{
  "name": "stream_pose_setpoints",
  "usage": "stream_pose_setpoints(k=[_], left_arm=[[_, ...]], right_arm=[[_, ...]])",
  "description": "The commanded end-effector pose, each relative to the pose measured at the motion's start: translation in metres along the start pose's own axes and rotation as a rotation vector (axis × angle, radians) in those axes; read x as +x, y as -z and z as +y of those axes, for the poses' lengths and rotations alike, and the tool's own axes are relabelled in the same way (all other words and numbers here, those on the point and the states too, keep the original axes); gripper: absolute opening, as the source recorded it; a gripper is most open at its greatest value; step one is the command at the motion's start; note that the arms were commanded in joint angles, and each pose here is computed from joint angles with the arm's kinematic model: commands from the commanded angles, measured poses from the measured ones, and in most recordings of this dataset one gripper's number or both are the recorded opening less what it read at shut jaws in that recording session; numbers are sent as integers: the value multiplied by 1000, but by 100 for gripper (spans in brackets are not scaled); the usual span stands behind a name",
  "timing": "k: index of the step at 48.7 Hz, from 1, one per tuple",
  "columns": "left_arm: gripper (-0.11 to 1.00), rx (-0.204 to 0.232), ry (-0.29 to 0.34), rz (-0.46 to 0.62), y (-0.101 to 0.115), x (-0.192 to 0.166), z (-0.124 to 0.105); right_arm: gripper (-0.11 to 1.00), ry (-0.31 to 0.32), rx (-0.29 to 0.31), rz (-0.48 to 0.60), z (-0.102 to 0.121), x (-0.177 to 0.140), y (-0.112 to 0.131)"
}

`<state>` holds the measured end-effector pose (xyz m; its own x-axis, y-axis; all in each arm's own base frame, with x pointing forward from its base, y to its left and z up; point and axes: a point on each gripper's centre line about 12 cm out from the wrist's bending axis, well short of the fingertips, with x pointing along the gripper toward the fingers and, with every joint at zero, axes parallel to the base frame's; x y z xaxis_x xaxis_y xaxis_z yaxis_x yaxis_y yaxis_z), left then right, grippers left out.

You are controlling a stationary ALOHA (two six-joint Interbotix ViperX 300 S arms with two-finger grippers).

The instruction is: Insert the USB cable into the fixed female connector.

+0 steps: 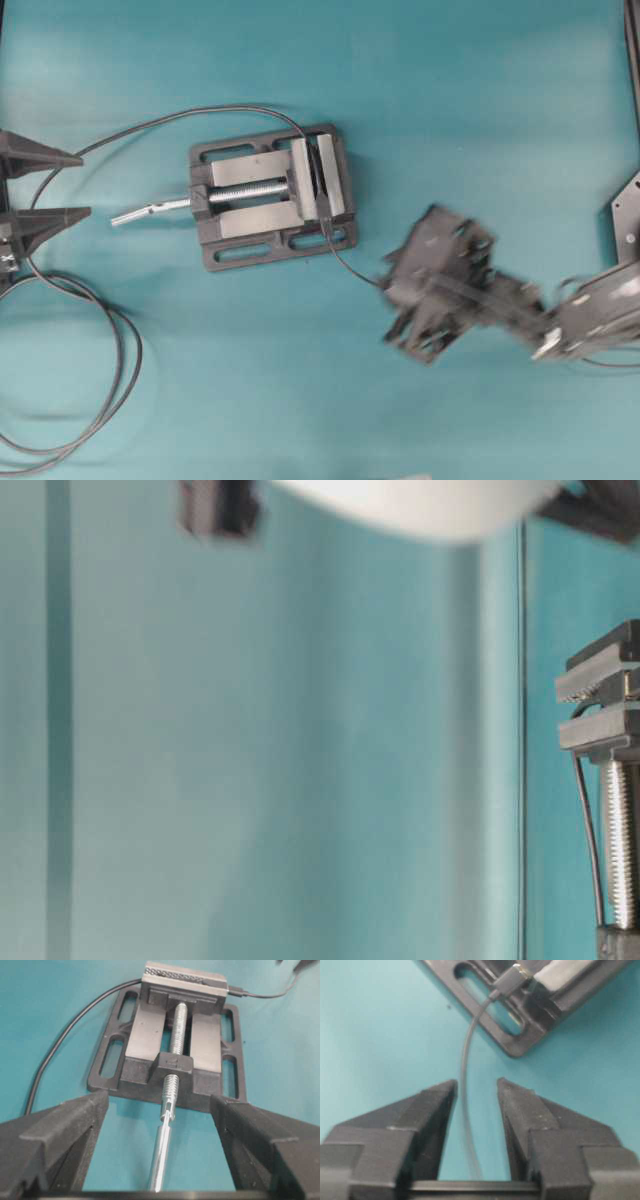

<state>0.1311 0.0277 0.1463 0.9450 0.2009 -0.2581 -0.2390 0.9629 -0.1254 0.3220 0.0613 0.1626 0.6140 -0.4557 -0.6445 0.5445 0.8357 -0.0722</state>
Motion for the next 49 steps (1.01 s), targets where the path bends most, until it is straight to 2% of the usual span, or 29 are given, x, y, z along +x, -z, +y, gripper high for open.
stream_pose_setpoints(k=[1, 10, 14, 22, 29, 33, 37, 42, 49], left_arm=[[96, -8, -1, -8, -4, 1, 0], [96, -8, -1, -8, -4, 1, 0], [96, -8, -1, -8, -4, 1, 0], [96, -8, -1, -8, -4, 1, 0], [96, -8, -1, -8, -4, 1, 0], [96, -8, -1, -8, -4, 1, 0], [96, -8, -2, -8, -4, 1, 0], [96, -8, -2, -10, -5, 1, 0], [96, -8, -2, -8, -4, 1, 0]], right_arm=[[42, -57, 30, -38, -18, -16, -11], [41, -180, -7, -97, -50, -30, -12], [41, -200, -28, -135, -69, -38, -9], [41, -235, -24, -209, -105, -54, 1], [41, -274, -17, -264, -129, -65, 15], [41, -290, -42, -299, -137, -70, 22], [41, -290, -96, -330, -144, -71, 30], [41, -254, -143, -370, -155, -71, 36], [35, -204, -146, -403, -170, -70, 43]])
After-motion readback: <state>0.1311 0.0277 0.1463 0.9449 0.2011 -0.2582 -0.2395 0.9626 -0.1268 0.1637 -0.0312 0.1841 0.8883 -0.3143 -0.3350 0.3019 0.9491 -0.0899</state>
